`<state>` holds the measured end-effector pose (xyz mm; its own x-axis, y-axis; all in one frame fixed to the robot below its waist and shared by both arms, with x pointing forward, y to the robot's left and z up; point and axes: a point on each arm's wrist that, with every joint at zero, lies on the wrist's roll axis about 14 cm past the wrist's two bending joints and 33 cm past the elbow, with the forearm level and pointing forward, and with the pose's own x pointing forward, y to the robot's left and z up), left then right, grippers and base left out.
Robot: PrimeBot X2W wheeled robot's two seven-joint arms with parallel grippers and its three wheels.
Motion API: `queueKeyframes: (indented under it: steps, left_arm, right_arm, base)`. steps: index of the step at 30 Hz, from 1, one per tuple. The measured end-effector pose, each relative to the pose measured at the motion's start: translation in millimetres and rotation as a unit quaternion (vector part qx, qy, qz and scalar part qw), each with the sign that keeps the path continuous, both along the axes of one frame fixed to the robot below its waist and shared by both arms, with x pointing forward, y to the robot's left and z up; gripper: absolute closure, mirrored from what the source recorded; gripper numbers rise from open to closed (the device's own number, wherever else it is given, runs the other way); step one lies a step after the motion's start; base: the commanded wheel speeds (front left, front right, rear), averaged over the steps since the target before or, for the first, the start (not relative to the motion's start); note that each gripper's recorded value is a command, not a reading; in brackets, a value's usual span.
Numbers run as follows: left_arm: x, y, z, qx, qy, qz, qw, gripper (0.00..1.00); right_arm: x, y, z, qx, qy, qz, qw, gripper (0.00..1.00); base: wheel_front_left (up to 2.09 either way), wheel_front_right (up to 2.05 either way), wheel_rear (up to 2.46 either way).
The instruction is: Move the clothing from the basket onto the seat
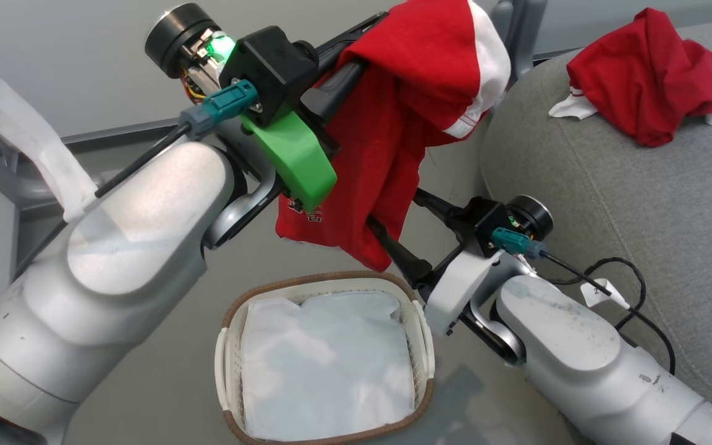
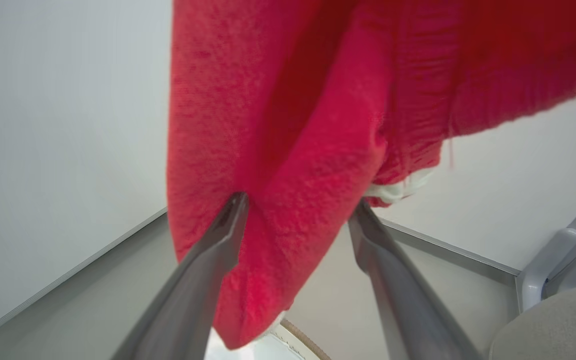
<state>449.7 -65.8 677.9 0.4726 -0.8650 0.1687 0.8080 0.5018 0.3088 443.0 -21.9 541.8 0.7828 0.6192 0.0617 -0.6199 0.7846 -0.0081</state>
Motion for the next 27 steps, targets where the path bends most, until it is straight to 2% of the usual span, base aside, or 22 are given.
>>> queueKeyframes:
  steps: [4,9,10,11,12,13,21,24,25,27]
  left_arm:
    - [-6,-2,3,-0.003,-0.001,-0.008,1.000,1.00]
    - [-11,-4,7,-0.011,0.003,-0.014,1.000,1.00]
    - [-12,-3,7,-0.013,0.004,-0.014,1.000,1.00]
    - [-12,-2,7,-0.015,0.006,-0.013,1.000,1.00]
    - [-13,-2,7,-0.016,0.008,-0.012,1.000,1.00]
    - [-13,0,5,-0.017,0.011,-0.010,1.000,1.00]
    - [1,25,-9,-0.045,0.058,0.038,0.997,1.00]
    - [10,40,-18,-0.045,0.069,0.066,0.994,0.54]
    - [12,43,-23,-0.045,0.074,0.071,0.994,0.00]
    - [15,50,-34,-0.042,0.086,0.086,0.992,0.00]
  right_arm:
    - [-6,14,3,0.001,0.003,0.030,1.000,0.00]
    - [-1,18,16,0.003,-0.015,0.034,0.999,0.00]
    - [0,20,19,0.006,-0.016,0.034,0.999,0.26]
    - [-1,24,20,0.007,-0.019,0.037,0.999,0.64]
    - [-2,27,21,0.005,-0.022,0.040,0.999,0.80]
    - [-3,31,22,0.004,-0.025,0.044,0.999,1.00]
    - [-4,36,43,0.008,-0.061,0.049,0.997,1.00]
    - [-5,31,48,0.011,-0.072,0.043,0.996,1.00]
    - [-5,29,51,0.013,-0.076,0.041,0.996,1.00]
    - [-5,23,53,0.016,-0.080,0.032,0.996,1.00]
  base:
    - [0.00,0.00,0.00]
    - [0.00,0.00,0.00]
    - [0.00,0.00,0.00]
    - [0.00,0.00,0.00]
    - [0.00,0.00,0.00]
    - [0.00,0.00,0.00]
    - [0.00,0.00,0.00]
    - [0.00,0.00,0.00]
    - [0.00,0.00,0.00]
    - [0.00,0.00,0.00]
